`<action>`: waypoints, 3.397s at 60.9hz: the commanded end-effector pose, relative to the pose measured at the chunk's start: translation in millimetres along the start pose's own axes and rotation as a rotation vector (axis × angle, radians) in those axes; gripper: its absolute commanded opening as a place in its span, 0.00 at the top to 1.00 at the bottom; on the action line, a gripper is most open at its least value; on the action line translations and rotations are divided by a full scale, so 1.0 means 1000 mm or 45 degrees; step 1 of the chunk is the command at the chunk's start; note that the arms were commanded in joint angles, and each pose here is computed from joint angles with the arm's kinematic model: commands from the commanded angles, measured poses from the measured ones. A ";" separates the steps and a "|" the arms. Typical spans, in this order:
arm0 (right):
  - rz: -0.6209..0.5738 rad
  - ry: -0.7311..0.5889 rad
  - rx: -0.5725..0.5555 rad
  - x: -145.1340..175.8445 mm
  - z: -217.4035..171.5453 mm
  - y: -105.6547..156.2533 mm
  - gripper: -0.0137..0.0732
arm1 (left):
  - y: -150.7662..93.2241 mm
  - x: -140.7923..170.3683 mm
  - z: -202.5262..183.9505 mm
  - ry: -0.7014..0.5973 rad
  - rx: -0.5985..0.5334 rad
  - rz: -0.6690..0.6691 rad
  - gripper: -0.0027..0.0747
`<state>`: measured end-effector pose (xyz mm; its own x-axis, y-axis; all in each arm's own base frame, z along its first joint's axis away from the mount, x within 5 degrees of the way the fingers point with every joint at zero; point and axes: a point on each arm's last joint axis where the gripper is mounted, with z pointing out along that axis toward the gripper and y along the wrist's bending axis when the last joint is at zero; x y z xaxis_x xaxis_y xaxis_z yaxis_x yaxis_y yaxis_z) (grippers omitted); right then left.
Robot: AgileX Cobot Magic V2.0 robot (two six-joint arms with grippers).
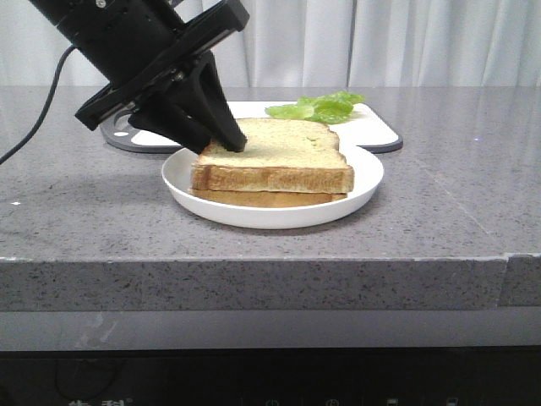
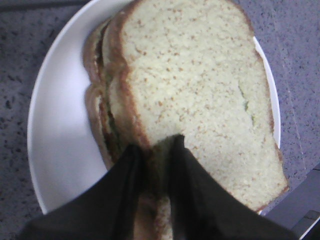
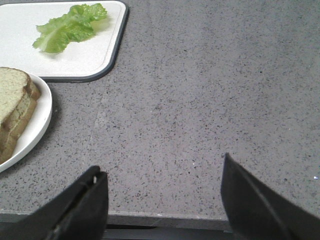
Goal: Left arm grabs bread, right arm adds lettuce
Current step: 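Lower the left gripper onto the top bread slice on the plate, then grasp the top bread slice with the left gripper and lift it away, then move the right gripper down to the lettuce leaf on the cutting board, then grasp the lettuce leaf with the right gripper and lift it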
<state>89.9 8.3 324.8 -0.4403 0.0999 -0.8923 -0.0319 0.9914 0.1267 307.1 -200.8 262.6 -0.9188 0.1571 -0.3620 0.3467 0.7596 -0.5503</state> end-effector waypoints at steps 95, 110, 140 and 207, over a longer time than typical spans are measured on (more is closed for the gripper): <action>0.228 0.244 -0.369 -0.113 0.161 0.041 0.33 | -0.015 0.144 -0.219 -0.738 -0.313 0.244 0.99; 0.267 0.313 -0.423 -0.138 0.235 0.047 0.33 | -0.015 0.145 -0.219 -0.731 -0.312 0.243 0.99; 0.307 0.366 -0.477 -0.147 0.343 0.050 0.33 | -0.015 0.145 -0.219 -0.731 -0.310 0.242 0.99; 0.304 0.376 -0.741 -0.162 0.357 0.069 0.98 | -0.015 0.145 -0.219 -0.733 -0.313 0.243 0.99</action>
<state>498.4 91.0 254.7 -0.8077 0.2104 -0.5507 -0.2251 0.7533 0.6179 125.8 -51.2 370.0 -0.6355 0.0451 -0.7708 0.3784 0.8884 -0.2599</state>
